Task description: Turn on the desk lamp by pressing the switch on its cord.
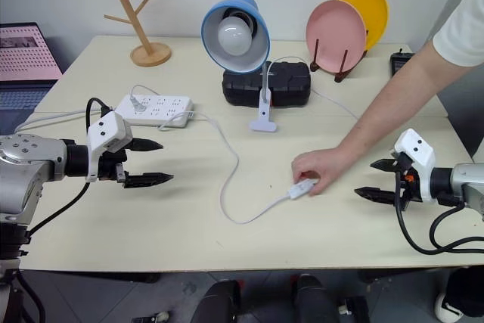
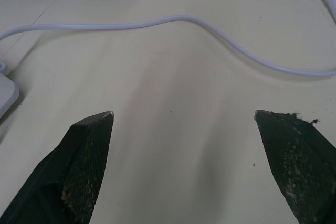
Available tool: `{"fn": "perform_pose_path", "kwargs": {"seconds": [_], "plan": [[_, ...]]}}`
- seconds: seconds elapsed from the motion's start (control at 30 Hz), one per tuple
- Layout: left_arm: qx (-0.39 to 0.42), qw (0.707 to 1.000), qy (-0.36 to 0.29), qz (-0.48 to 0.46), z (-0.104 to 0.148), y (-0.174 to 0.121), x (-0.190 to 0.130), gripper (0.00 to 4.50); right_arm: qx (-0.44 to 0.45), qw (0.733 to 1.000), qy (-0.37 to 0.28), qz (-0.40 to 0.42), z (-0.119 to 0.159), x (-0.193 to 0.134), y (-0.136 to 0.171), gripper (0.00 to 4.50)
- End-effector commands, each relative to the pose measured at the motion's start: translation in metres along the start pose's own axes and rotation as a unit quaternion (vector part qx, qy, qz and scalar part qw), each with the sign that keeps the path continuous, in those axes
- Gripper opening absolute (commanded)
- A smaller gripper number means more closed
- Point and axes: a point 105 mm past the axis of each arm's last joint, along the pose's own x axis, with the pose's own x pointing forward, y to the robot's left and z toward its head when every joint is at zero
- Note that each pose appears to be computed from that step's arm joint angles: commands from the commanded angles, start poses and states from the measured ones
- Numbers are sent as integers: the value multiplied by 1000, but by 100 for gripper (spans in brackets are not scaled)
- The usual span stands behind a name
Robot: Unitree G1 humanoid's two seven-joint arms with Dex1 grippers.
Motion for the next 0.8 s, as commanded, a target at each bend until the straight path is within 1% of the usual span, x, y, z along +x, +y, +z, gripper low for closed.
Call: {"fn": "perform_pose_path", "kwargs": {"seconds": [0.03, 0.17, 0.8], "plan": [[16, 1000, -10, -1, 9, 0, -3, 450, -24, 1000, -13, -7, 14, -8, -2, 445], [7, 1000, -15, 3, 10, 1, -3, 450, -25, 1000, -12, -5, 14, -8, -1, 445], [17, 1000, -21, 8, 11, 2, -5, 450, -28, 1000, -12, 4, 14, -7, 1, 445]]}}
